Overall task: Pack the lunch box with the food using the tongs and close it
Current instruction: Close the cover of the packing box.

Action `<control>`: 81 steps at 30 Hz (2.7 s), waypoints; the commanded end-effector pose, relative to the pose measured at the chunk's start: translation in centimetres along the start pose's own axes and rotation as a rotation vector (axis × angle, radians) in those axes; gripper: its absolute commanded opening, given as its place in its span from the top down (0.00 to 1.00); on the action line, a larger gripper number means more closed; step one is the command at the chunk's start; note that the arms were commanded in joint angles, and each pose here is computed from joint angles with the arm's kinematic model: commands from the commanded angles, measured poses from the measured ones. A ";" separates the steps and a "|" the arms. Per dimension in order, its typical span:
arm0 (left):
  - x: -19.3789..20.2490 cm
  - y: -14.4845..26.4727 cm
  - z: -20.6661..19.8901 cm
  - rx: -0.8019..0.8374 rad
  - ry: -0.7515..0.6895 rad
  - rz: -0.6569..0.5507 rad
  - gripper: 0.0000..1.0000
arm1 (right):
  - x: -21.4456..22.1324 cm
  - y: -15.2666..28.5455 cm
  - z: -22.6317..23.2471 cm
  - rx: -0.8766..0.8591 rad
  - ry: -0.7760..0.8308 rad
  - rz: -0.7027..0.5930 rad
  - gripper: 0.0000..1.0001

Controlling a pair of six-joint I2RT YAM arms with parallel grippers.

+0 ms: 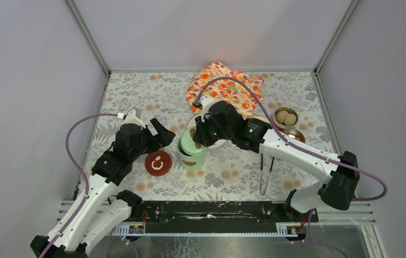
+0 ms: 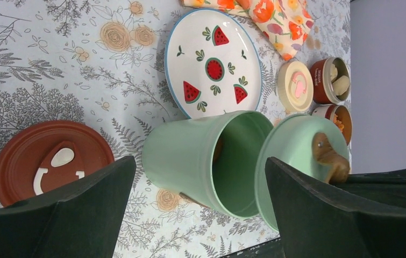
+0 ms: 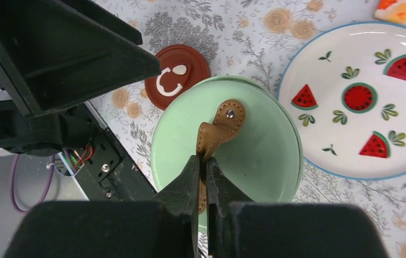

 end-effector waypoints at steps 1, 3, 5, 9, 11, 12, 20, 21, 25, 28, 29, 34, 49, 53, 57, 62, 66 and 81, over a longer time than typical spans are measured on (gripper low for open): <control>-1.0 1.0 -0.9 0.023 -0.027 -0.035 0.02 | -2.2 -0.7 2.0 -0.101 -0.008 -0.088 0.96; -0.9 1.0 -0.9 0.025 -0.026 -0.029 0.02 | -1.7 -1.4 2.0 -0.105 -0.014 -0.081 0.96; -0.6 0.9 -1.0 0.031 -0.028 -0.012 0.02 | -1.3 -2.1 2.1 -0.113 -0.021 -0.072 0.96; -0.2 0.8 -1.1 0.037 -0.031 0.011 0.02 | -0.7 -3.3 2.1 -0.114 -0.033 -0.064 0.96; -0.2 0.8 -1.0 0.037 -0.033 0.012 0.01 | -0.4 -3.8 2.1 -0.117 -0.037 -0.054 0.97; -0.1 0.7 -1.0 0.036 -0.033 0.013 0.01 | -0.2 -4.0 2.1 -0.116 -0.038 -0.048 0.97; 0.8 0.3 -1.2 0.054 -0.036 0.066 0.01 | 1.7 -4.8 1.1 -0.066 -0.063 -0.015 0.97; 0.9 0.2 -1.1 0.054 -0.036 0.071 0.02 | 1.8 -4.8 1.1 -0.062 -0.064 -0.016 0.97; 1.3 -0.3 -1.0 0.053 -0.034 0.090 0.02 | 2.1 -4.8 0.7 -0.039 -0.065 -0.019 0.97; 1.7 -0.5 -1.0 0.051 -0.034 0.111 0.02 | 1.8 -4.5 0.4 -0.024 -0.065 -0.032 0.97; 1.7 -0.5 -1.0 0.050 -0.034 0.115 0.02 | 1.7 -4.4 0.4 -0.027 -0.065 -0.041 0.97; 1.7 -0.5 -1.0 0.052 -0.033 0.114 0.02 | 0.7 -3.8 1.0 -0.055 -0.070 -0.068 0.97; 1.9 -0.6 -1.1 0.059 -0.030 0.122 0.02 | -0.4 -3.1 0.9 -0.044 -0.132 -0.115 0.96; 2.0 -0.7 -1.0 0.057 -0.028 0.124 0.02 | 0.6 -4.1 0.9 -0.049 -0.140 -0.073 0.96; 2.0 -0.8 -0.9 0.053 -0.029 0.127 0.03 | 1.6 -4.9 0.7 -0.041 -0.156 -0.039 0.96; 2.2 -1.0 -0.8 0.050 -0.029 0.134 0.04 | 2.5 -5.4 0.2 -0.020 -0.180 -0.013 0.96; 2.6 -1.4 -0.7 0.051 -0.025 0.152 0.06 | 3.0 -5.6 -0.1 -0.023 -0.206 0.000 0.94; 2.1 -0.9 -1.4 0.075 -0.025 0.139 0.07 | 0.3 -3.5 0.2 -0.077 -0.280 -0.079 0.95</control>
Point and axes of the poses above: each gripper's point midway between its finger pads, its own y axis back along the fingers, its own z axis along the line the jaws close on, x = y × z, the point moved 1 cm from there along y, back along the fingers, and after that the axes turned 13 degrees about y, right-handed, at the moved point
